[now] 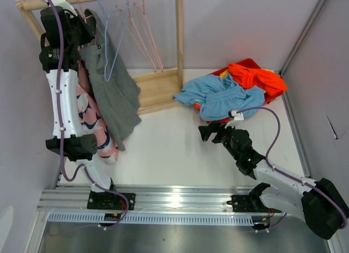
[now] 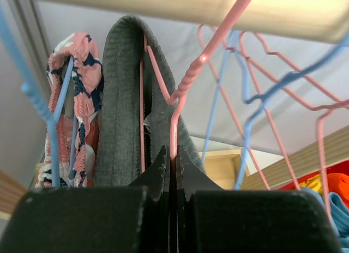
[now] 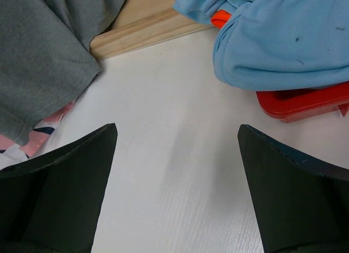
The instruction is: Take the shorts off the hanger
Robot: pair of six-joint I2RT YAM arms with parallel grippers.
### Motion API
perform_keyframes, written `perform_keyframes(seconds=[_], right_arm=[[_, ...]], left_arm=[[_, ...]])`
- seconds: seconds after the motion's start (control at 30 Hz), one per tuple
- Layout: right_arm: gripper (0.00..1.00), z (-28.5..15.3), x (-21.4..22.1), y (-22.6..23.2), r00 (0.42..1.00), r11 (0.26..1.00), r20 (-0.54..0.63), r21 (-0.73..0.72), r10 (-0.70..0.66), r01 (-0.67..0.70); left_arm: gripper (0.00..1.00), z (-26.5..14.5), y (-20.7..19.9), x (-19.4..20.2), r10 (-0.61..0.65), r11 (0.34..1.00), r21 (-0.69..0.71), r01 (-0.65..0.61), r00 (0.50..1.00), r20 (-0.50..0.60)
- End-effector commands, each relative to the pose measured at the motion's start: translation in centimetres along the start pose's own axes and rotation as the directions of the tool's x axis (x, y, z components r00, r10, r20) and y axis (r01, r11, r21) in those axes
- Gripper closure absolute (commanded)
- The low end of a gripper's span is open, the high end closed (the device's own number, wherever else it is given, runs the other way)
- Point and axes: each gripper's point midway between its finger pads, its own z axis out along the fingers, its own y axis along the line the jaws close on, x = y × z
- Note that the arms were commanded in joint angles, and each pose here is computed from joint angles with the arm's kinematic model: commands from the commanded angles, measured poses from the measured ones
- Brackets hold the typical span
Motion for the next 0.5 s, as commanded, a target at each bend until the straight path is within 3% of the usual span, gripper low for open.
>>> perform_keyframes(seconds=[0.0,0.17,0.23,0.27,0.3,0.47], right_arm=[[0.01,-0.1,-1.1,0.7,0.999,0.999,0.048,-0.032,0.022,-0.02],[0.01,-0.1,-1.2,1.2,0.999,0.999,0.047,-0.045,0.006,-0.004],[0.01,0.0,-1.2,1.6,0.999,0.999,0.033,-0.026,-0.03,0.031],[0.01,-0.1,-2.1,4.5,0.998,0.996,0.043,-0.076,-0.049,0.053],[0.01,-0.3,-2.7,5.9,0.994,0.991,0.056,-0.088,-0.094,0.099],[0.0,-1.9,-6.8,16.6,0.977,0.956,0.143,-0.227,-0.156,0.186]], left_arm=[[1.0,-4.5,-3.6,-6.7,-0.014,0.995,0.095,-0.005,0.979,0.203],[1.0,-9.2,-4.6,-9.1,-0.023,0.993,0.121,-0.01,0.962,0.272],[1.0,-9.5,-4.2,-8.2,-0.023,0.994,0.106,-0.004,0.968,0.25],[1.0,-11.8,-4.8,-9.1,-0.027,0.992,0.123,-0.009,0.958,0.285],[1.0,-10.8,-4.3,-6.9,-0.026,0.994,0.107,0.001,0.973,0.23],[1.0,-14.3,-5.2,-5.8,-0.039,0.992,0.128,0.006,0.965,0.259]])
